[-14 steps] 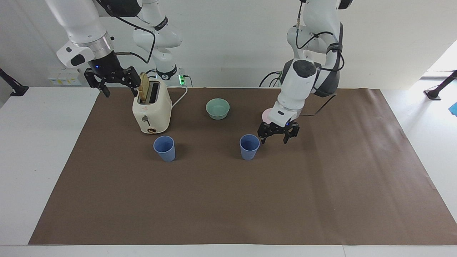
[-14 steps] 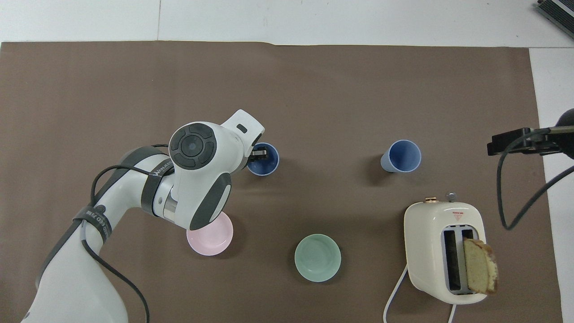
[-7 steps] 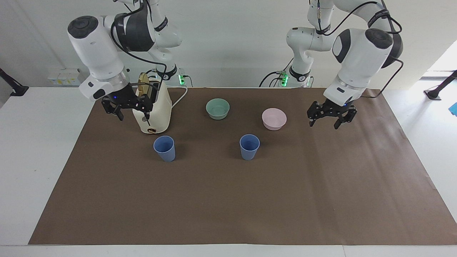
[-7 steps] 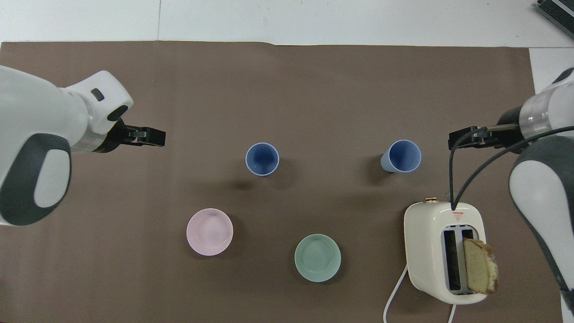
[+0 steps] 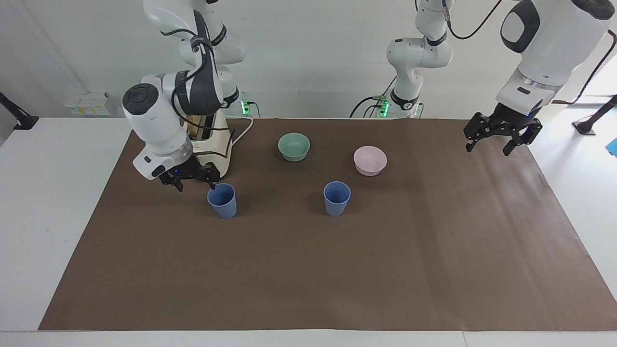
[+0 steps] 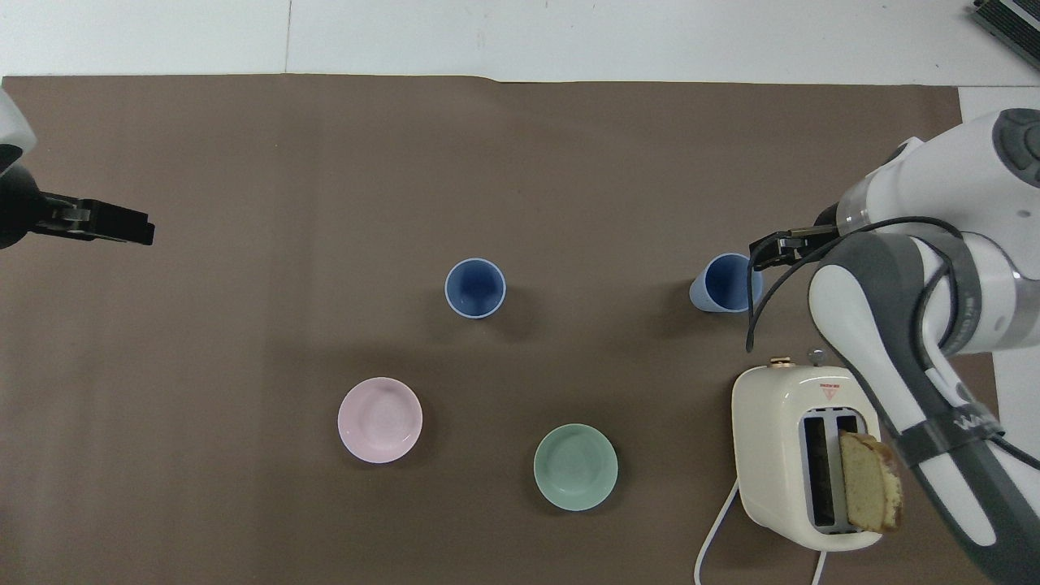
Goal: Stack blue cups with both arms
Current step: 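Grasp the second blue cup with the right gripper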
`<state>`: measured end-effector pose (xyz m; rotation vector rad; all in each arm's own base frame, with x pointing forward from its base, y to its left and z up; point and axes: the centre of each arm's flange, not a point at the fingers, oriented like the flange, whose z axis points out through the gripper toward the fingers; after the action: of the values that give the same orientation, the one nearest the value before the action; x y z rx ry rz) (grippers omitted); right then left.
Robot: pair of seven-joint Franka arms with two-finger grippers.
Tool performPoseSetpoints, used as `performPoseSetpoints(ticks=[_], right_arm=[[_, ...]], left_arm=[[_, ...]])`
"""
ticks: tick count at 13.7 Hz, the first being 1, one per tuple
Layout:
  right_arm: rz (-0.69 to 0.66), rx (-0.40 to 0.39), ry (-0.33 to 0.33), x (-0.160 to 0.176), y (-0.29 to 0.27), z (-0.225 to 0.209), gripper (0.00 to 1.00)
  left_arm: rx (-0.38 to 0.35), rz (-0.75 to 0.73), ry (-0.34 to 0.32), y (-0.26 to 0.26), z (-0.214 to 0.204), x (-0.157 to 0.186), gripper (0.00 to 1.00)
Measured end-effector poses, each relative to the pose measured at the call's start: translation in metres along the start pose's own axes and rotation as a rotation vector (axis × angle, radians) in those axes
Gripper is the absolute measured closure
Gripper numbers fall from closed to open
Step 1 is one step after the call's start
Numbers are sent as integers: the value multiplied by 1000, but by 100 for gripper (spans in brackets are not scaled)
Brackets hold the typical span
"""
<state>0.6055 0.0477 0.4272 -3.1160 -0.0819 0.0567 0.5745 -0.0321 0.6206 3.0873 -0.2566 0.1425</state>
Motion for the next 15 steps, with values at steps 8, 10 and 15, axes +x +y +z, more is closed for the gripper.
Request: performPoseSetpoints(ticks=[8, 10, 15], right_arm=[[-9, -3, -24, -2, -6, 65, 0], [-9, -3, -28, -2, -6, 69, 21], [-9, -3, -24, -1, -6, 67, 74]], left_arm=[[1, -6, -22, -8, -4, -2, 0], [-3, -6, -42, -8, 3, -7, 0], [-7, 6, -60, 0, 6, -17, 0]])
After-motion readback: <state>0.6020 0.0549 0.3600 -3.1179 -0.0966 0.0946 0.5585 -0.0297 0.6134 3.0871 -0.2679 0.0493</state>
